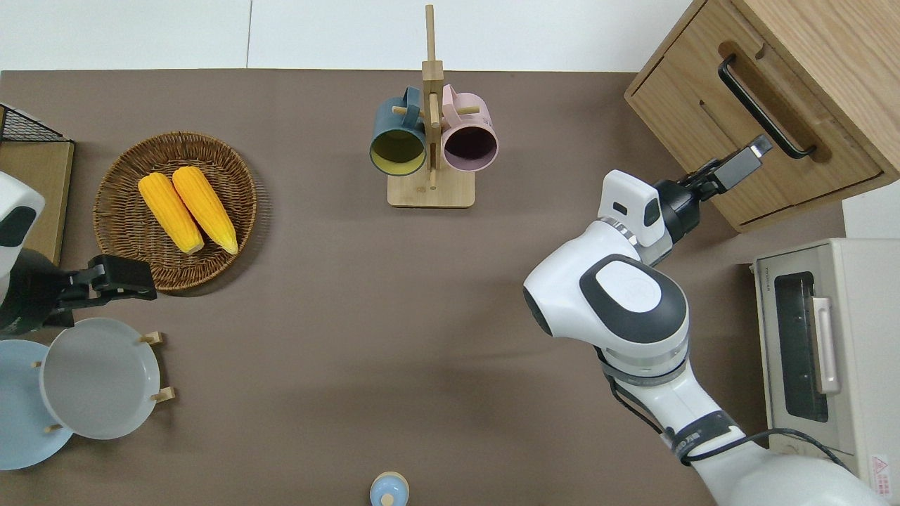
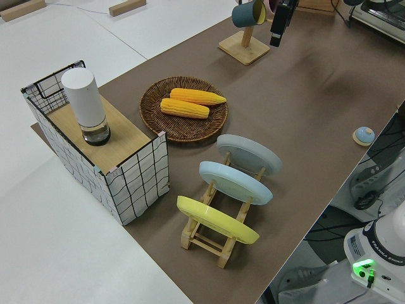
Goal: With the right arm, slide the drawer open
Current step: 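Hook the right gripper onto the black handle of the wooden drawer, then pull the drawer handle toward the robot with the right gripper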
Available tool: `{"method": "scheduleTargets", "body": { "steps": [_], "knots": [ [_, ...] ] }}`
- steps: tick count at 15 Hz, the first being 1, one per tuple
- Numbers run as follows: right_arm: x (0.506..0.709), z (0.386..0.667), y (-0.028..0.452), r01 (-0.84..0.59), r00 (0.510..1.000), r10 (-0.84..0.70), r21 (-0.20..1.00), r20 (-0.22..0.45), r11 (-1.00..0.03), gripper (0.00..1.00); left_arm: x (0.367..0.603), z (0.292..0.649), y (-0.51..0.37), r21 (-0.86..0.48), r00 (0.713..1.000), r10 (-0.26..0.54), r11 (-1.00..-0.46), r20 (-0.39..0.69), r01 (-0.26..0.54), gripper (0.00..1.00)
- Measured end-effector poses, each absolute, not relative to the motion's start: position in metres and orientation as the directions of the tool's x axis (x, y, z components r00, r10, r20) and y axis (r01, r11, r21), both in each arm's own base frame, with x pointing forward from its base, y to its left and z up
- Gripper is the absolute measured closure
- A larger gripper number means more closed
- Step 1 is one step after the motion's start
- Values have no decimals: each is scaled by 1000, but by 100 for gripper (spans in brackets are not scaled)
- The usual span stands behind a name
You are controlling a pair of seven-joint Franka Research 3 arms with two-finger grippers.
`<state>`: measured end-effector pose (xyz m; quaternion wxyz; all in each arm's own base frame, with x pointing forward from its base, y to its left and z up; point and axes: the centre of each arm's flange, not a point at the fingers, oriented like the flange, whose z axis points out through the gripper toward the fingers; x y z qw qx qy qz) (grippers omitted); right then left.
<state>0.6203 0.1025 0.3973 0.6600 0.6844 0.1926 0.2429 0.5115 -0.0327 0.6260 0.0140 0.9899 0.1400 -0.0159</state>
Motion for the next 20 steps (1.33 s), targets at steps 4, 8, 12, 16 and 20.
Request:
{"method": "scheduleTargets", "body": {
  "steps": [4,8,12,16,20],
  "knots": [
    [631,398,86,-64,797,598,997,81,-50,3,512,626,-33,23,960,277,-960,-35,278,0],
    [638,395,75,-54,791,607,997,78,-57,4,512,626,-33,23,960,277,-960,-35,278,0],
    [641,396,66,-63,787,610,996,92,-69,42,512,626,-33,23,960,277,-960,-35,278,0],
    [640,393,80,-62,773,626,994,102,-86,78,512,626,-33,23,960,277,-960,-35,278,0],
    [639,393,84,-62,774,626,995,98,-80,81,512,626,-33,23,960,277,-960,-35,278,0]
  ]
}}
